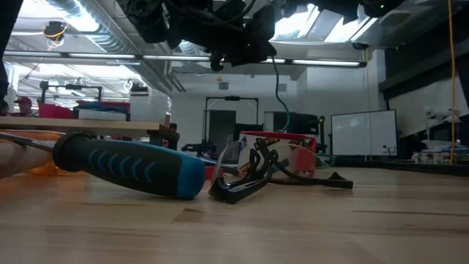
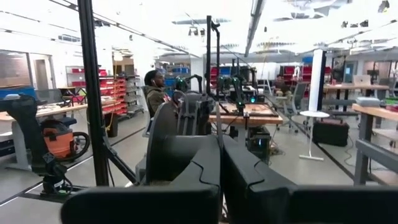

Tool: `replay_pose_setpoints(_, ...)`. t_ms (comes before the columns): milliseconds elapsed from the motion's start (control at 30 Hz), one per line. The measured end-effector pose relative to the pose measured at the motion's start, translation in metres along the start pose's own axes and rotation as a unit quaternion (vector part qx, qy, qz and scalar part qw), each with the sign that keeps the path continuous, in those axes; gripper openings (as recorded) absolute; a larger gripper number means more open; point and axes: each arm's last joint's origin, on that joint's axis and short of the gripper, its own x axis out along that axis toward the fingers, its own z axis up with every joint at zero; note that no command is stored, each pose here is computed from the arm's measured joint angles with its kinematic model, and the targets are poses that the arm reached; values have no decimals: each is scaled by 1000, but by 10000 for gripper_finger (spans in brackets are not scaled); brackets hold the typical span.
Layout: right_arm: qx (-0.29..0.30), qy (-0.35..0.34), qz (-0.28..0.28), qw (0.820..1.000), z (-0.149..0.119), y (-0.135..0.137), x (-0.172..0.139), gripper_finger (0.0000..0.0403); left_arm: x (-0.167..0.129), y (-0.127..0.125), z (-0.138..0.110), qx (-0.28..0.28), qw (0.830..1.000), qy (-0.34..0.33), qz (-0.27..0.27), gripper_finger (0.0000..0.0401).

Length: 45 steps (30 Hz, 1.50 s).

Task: Coil cords
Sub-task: Coil the wire onto the spool

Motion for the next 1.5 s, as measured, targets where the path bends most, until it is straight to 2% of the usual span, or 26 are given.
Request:
replay_pose_setpoints(133,-2,-3,-2,1000,1,0,0,1,0,0,0,-3,1000,1,0,111)
replay_pose_setpoints(400,-5,-5,-3,1000,1,0,0,1,1,0,-1,-4,1000,3,-16,51)
replay_pose_setpoints(733,-4,-11,3,1000,3,0,-1,1,5,2,-9,-19,1000,15,-19,7)
replay_pose_setpoints(833,3,-4,1,1000,1,-1,-1,1,4,0,-9,-15,1000,16,-20,6)
replay_pose_setpoints(1067,29,39,-17,999,3,-8,-20,1,1,-5,-10,-7,1000,19,-23,2)
replay_pose_setpoints(1200,48,79,-31,995,1,-9,-32,1,-3,-5,-9,3,999,32,-7,2)
replay_pose_setpoints(1500,72,178,-71,979,-16,-7,-47,1,-17,5,12,23,997,79,10,1)
